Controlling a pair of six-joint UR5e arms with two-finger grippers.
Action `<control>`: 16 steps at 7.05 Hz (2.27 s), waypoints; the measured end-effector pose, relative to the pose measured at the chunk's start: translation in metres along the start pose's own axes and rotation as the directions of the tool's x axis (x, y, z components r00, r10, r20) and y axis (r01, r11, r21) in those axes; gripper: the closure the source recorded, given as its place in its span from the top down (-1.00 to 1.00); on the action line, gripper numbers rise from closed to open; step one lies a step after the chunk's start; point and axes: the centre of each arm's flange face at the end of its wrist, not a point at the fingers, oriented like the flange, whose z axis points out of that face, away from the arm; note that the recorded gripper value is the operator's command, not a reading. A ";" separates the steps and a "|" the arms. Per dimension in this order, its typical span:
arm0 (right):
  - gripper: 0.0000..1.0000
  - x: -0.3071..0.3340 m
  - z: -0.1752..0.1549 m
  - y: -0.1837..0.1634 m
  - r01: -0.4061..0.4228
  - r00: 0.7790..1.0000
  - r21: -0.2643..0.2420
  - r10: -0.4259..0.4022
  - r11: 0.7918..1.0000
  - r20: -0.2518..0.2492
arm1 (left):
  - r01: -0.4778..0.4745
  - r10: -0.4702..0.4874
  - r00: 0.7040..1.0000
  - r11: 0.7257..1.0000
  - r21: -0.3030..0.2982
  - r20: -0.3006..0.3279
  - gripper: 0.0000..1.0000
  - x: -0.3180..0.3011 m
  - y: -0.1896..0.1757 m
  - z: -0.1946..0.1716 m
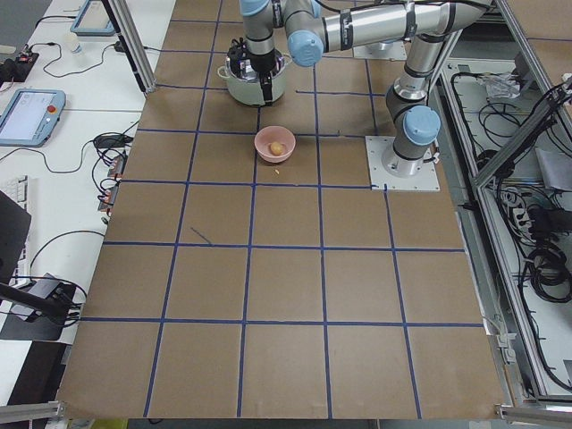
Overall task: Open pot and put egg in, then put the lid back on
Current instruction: 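Move the left gripper down over the egg in the pink bowl, then lower the left gripper into the bowl and close on the egg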
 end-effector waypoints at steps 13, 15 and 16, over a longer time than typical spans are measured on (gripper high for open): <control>-0.55 -0.001 0.000 0.000 0.012 1.000 0.020 -0.012 1.000 -0.002 | -0.359 0.359 0.933 0.933 0.016 0.019 1.00 -0.039 0.019 0.157; -0.55 0.000 0.000 0.000 0.011 1.000 0.020 -0.011 1.000 -0.002 | -0.483 0.483 0.875 0.875 -0.001 0.008 0.99 -0.036 0.028 0.169; -0.55 0.000 0.000 0.000 0.012 1.000 0.020 -0.012 1.000 -0.002 | -0.524 0.524 0.852 0.852 -0.006 0.005 0.99 -0.034 0.032 0.173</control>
